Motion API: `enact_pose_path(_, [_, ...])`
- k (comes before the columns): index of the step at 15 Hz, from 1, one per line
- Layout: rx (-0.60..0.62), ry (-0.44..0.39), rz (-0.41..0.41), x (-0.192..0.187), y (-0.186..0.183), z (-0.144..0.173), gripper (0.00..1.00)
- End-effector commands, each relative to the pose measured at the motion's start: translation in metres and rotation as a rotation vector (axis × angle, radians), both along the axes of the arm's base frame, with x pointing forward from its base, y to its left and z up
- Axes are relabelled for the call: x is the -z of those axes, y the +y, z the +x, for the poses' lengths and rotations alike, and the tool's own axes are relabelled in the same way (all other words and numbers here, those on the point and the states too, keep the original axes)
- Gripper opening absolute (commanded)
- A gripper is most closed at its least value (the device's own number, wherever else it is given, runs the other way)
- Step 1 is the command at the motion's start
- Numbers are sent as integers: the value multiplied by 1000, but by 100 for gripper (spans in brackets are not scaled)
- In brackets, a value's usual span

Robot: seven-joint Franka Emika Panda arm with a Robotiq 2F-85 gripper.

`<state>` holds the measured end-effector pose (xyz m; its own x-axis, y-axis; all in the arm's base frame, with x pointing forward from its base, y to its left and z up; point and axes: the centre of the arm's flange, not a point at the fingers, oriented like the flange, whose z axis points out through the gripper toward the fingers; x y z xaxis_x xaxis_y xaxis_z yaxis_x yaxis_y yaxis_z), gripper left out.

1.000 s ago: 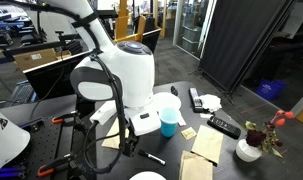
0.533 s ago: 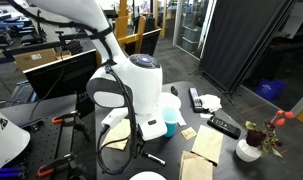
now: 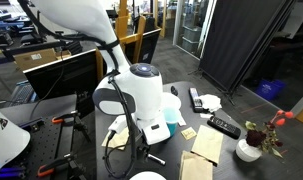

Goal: Put the marker into the cup.

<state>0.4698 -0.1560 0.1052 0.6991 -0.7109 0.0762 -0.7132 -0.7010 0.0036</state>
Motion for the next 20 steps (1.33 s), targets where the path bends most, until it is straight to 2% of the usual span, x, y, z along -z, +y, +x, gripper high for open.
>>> enact_pose_path(1, [13,-23,1,13,-2,7,100])
enact_pose_path(11, [46,-1,12,34,-10,4,100])
enact_pose_path(12, [49,1,14,36,-10,3,97])
enact_pose_path(13, [52,2,15,37,-11,2,76])
enact_pose_path(15, [58,4,20,40,-12,1,69])
enact_pose_path(20, [65,11,30,45,-13,-2,30])
